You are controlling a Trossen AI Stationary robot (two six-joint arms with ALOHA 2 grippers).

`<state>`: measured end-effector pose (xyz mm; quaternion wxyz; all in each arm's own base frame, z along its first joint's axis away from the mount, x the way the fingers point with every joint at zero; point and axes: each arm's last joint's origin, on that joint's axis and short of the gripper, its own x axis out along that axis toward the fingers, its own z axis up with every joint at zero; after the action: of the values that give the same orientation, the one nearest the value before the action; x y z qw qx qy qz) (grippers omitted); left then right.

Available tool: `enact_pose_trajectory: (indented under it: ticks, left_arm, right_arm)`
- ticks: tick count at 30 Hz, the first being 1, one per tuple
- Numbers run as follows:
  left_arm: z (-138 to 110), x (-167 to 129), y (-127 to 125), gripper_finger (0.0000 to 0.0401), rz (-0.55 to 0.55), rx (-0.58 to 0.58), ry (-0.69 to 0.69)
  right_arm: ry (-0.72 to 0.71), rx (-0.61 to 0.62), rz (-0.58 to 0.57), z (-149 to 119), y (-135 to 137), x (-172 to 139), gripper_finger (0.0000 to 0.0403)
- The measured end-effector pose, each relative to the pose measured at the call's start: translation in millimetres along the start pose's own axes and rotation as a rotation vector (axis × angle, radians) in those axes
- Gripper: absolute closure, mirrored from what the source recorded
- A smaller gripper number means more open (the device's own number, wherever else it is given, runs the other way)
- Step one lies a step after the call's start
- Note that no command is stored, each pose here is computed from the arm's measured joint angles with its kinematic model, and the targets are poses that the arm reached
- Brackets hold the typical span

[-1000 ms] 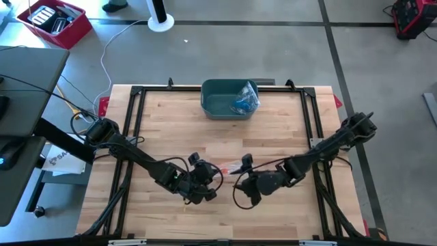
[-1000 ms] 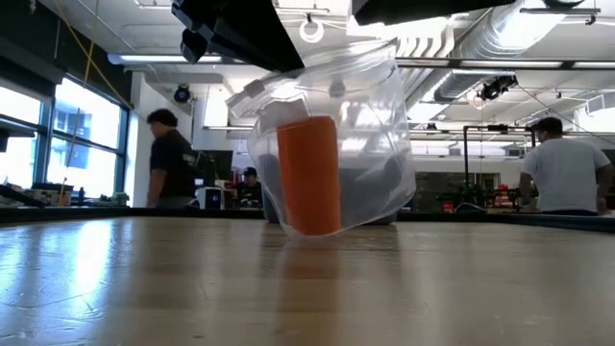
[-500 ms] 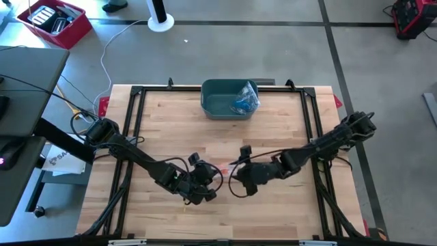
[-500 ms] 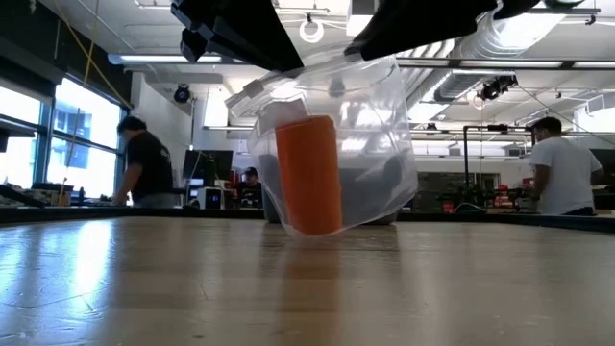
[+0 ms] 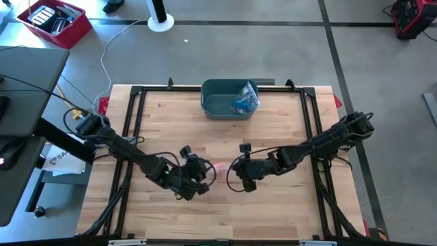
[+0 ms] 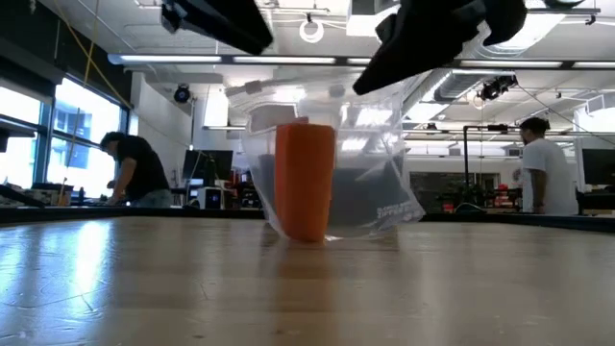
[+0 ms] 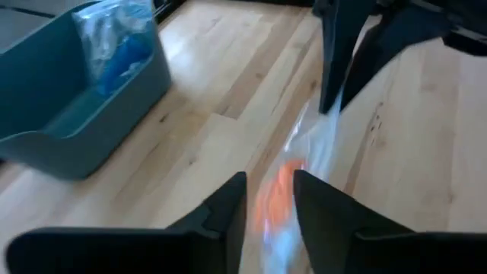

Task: Roll bandage
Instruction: Put the rolled orange bandage into the transparent zip bag

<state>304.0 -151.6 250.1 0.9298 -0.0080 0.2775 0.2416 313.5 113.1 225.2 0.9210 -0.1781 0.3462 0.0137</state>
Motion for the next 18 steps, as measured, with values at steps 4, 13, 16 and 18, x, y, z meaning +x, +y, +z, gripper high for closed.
enact_pose_trajectory:
  ticks: [4, 13, 16, 18]
  left_arm:
    - [-2, -24, 14, 0.0271, 0.015, 0.034, 0.048]
    - [-37, -54, -9, 0.026, 0.084, 0.202, -0.034]
    - [-47, -53, -22, 0.026, 0.152, 0.218, -0.153]
    - [-52, -49, -31, 0.026, 0.155, 0.218, -0.176]
  right_arm:
    - [-0.026, 0.082, 0.015, -17, -3, 10, 0.0399]
    - [-0.161, 0.219, 0.068, -44, 7, 10, 0.0401]
    - [-0.189, 0.229, 0.096, -40, 12, -6, 0.0402]
    - [-0.207, 0.243, 0.118, -37, 15, -17, 0.0402]
